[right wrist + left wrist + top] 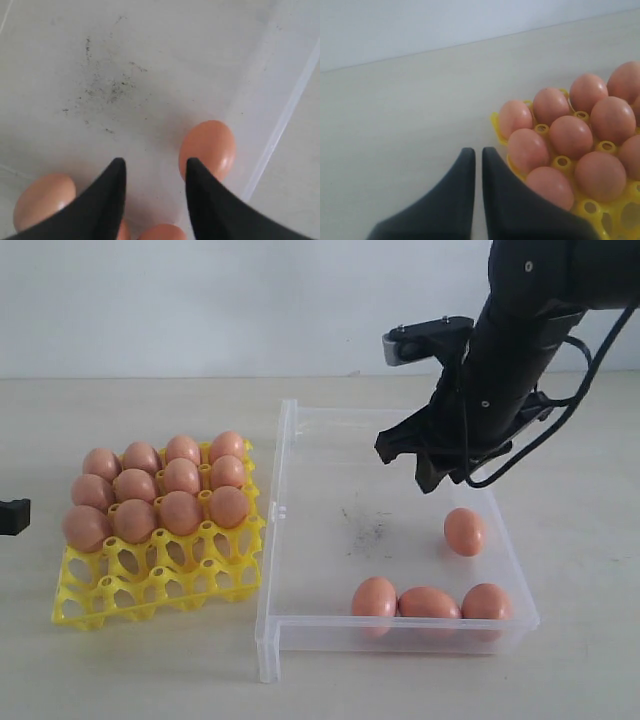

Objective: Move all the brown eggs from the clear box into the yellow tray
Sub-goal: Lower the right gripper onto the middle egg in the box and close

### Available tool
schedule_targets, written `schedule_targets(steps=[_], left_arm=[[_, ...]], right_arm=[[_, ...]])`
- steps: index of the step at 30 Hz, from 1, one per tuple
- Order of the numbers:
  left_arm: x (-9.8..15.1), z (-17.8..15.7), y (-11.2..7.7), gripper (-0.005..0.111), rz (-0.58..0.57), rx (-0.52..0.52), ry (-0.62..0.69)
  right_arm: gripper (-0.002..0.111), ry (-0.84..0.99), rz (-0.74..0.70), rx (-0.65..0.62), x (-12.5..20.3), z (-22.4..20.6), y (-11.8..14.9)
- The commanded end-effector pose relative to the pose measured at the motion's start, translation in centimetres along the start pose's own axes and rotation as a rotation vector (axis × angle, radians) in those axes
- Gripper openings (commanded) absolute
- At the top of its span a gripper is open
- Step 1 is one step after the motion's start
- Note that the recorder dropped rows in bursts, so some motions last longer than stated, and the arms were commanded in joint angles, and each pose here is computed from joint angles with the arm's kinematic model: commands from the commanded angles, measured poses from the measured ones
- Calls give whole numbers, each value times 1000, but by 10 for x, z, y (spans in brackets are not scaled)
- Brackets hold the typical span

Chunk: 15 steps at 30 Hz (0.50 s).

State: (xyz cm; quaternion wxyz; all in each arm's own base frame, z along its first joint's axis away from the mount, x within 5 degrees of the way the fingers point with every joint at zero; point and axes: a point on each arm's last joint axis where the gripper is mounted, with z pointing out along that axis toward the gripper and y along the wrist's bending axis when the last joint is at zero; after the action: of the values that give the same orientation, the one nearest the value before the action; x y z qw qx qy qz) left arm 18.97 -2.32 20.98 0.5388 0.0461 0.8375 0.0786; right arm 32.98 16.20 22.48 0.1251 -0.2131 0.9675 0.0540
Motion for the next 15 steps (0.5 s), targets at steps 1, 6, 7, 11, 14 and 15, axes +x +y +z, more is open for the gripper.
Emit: schedule_targets(steps=[1, 6, 7, 11, 14, 15], left_arm=[[1, -1, 0, 4, -11, 5, 2], [1, -1, 0, 4, -11, 5, 2], [1, -1, 0, 4, -11, 5, 2], [1, -1, 0, 4, -11, 5, 2], [1, -1, 0, 4, -11, 5, 2], [1, -1, 0, 4, -11, 5, 2]], right_arm=[[51, 22, 55, 31, -2, 11, -5], [51, 68, 89, 54, -1, 31, -8], [51, 70, 89, 54, -1, 34, -8], [51, 92, 90, 77, -1, 48, -11], [51, 107, 115, 124, 0, 55, -15], [51, 113, 118, 133, 0, 58, -16]])
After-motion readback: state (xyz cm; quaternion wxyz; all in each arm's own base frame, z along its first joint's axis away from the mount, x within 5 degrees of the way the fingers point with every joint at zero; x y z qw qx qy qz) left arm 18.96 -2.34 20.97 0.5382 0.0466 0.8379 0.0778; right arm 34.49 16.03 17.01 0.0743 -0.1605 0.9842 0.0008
